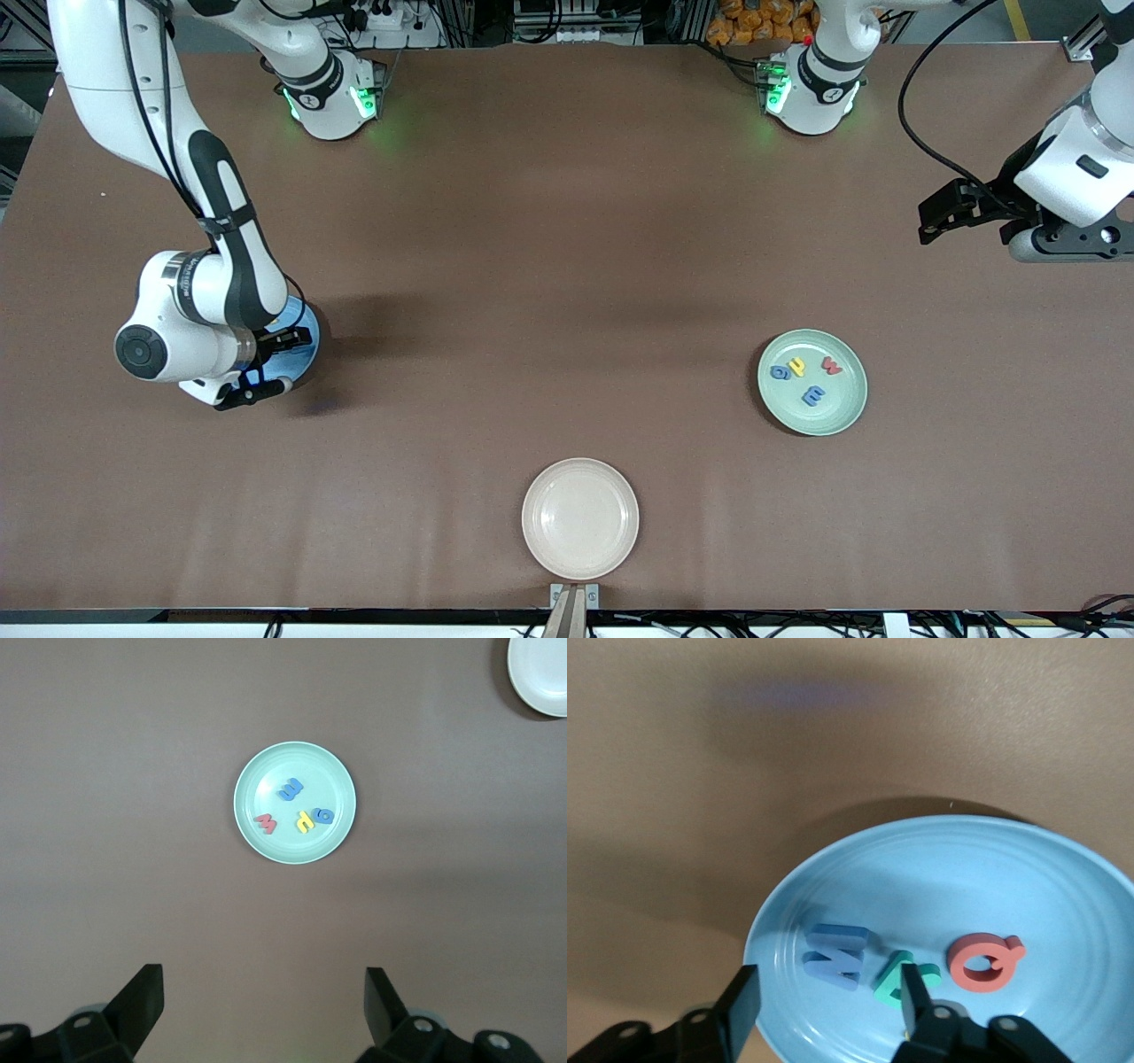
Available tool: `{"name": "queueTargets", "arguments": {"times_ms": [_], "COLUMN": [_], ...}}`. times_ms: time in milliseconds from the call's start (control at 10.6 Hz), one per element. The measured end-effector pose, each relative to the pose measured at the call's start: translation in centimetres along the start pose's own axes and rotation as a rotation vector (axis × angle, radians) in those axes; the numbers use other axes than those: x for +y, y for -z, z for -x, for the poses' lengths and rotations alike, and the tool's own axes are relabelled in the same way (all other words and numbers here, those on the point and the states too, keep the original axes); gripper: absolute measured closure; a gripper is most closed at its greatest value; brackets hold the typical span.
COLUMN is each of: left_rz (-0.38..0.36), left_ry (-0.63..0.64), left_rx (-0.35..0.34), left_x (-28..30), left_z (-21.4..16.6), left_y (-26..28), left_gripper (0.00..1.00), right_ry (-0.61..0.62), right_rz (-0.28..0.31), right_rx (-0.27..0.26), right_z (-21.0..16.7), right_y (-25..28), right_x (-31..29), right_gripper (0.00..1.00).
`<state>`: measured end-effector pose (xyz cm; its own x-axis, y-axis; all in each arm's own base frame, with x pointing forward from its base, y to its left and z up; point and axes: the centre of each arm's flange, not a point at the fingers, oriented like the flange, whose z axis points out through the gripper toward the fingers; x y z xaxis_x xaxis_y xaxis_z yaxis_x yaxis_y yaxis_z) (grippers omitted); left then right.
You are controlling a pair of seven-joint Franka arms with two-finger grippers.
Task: Sort uppercase to blue plate, lowercase to green plate
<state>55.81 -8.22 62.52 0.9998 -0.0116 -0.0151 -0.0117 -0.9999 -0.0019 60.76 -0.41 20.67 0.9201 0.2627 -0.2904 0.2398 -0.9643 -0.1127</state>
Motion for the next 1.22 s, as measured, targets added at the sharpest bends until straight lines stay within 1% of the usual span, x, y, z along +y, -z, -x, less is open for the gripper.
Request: {"name": "queueTargets", "arguments": {"times_ms": [188, 282, 377, 471, 659, 753, 942, 1130, 1224], "left_rz": [0.000, 0.000, 0.000, 0.000, 0.001, 0.002, 0.002, 0.002, 0.002], "left_ry": [0.000, 0.000, 0.000, 0.000, 0.001, 0.001, 0.002, 0.003, 0.004], "left_rx": [0.000, 0.000, 0.001, 0.002, 0.010, 0.016, 0.021, 0.022, 0.022], "left_x": [0.0, 0.0, 0.0, 0.0, -0.1, -0.1, -0.2, -0.2, -0.2], "left_z": [0.0, 0.0, 0.0, 0.0, 0.2, 0.2, 0.2, 0.2, 0.2], "left_y": [0.0, 0.0, 0.0, 0.1, 0.5, 0.8, 1.0, 1.1, 1.1], "left_gripper": [0.00, 0.00, 0.00, 0.00, 0.00, 0.00, 0.00, 0.00, 0.00], "right_ry": [-0.027, -0.044, -0.063, -0.078, -0.110, -0.138, -0.163, -0.206, -0.222], "right_rz": [-0.015, -0.016, -0.008, 0.001, 0.028, 0.038, 0.039, 0.036, 0.032], "right_rx": [-0.020, -0.029, -0.029, -0.019, 0.011, 0.021, 0.065, 0.119, 0.138], "right_z": [-0.3, -0.3, 0.0, 0.6, 2.4, 3.5, 6.0, 8.8, 10.2], "right_y": [3.5, 6.2, 9.2, 12.1, 17.8, 20.7, 26.1, 30.2, 31.9], "right_x": [-0.5, -0.7, -0.9, -0.9, -1.0, -1.3, -2.2, -2.8, -3.6], "right_gripper": [0.17, 0.17, 0.12, 0.11, 0.08, 0.00, 0.00, 0.00, 0.00]}}
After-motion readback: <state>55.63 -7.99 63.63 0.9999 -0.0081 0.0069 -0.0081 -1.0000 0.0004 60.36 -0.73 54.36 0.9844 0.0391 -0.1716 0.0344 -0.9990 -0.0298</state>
